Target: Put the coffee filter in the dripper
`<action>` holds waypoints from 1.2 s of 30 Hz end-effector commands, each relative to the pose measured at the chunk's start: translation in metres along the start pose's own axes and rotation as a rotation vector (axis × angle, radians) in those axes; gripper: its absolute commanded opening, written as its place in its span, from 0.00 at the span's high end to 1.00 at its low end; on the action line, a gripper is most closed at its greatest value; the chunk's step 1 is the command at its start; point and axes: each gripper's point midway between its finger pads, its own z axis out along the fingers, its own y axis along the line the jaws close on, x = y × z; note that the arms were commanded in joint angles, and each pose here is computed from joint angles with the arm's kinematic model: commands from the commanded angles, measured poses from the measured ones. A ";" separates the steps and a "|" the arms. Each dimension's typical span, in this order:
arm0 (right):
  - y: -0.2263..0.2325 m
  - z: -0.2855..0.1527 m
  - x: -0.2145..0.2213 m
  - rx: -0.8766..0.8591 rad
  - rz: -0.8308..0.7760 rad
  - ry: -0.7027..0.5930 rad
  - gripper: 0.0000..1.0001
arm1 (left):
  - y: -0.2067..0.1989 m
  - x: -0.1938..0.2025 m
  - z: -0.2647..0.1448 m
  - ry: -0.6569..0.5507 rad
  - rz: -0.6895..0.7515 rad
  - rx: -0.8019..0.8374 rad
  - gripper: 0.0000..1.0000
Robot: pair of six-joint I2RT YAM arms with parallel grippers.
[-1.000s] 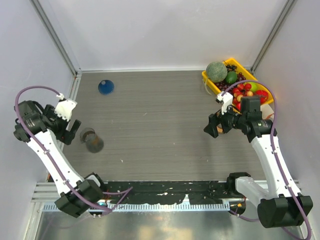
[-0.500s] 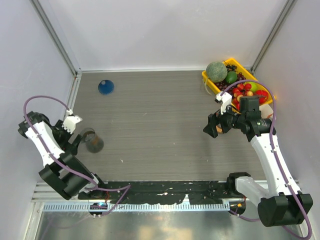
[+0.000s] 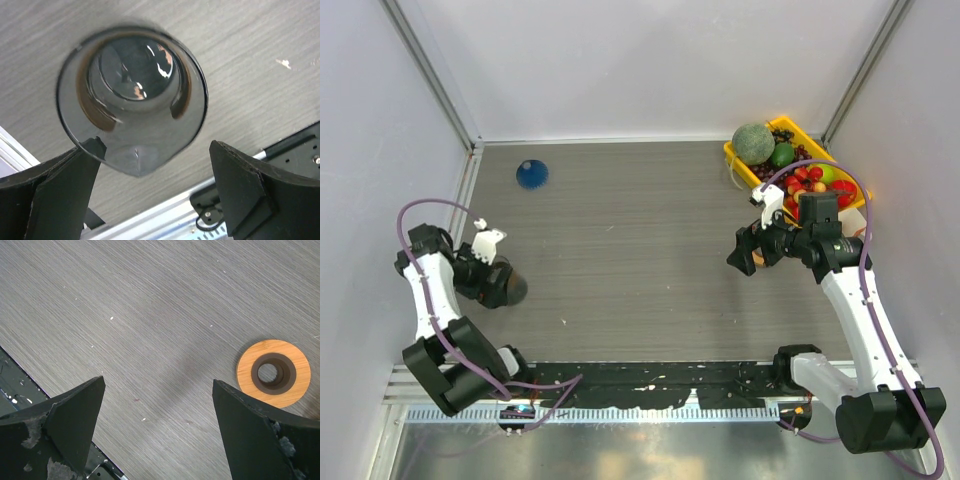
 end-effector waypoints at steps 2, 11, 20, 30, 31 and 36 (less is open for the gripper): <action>0.000 -0.011 -0.017 0.028 -0.038 -0.036 0.05 | 0.017 -0.035 0.008 -0.126 -0.076 -0.070 0.01; -0.001 -0.009 -0.016 0.025 -0.033 -0.037 0.05 | 0.015 -0.059 0.014 -0.184 -0.083 -0.077 0.01; -0.003 -0.006 -0.013 0.031 -0.031 -0.030 0.04 | 0.017 -0.059 0.022 -0.146 -0.112 -0.057 0.21; -0.003 -0.004 -0.014 0.022 -0.035 -0.036 0.05 | -0.020 -0.081 0.015 -0.176 0.046 0.008 0.37; -0.003 -0.004 -0.013 0.020 -0.032 -0.032 0.05 | -0.027 -0.087 0.015 -0.181 0.089 0.016 0.37; -0.004 -0.004 -0.012 0.026 -0.030 -0.029 0.05 | -0.071 -0.126 0.019 -0.174 0.307 0.079 0.36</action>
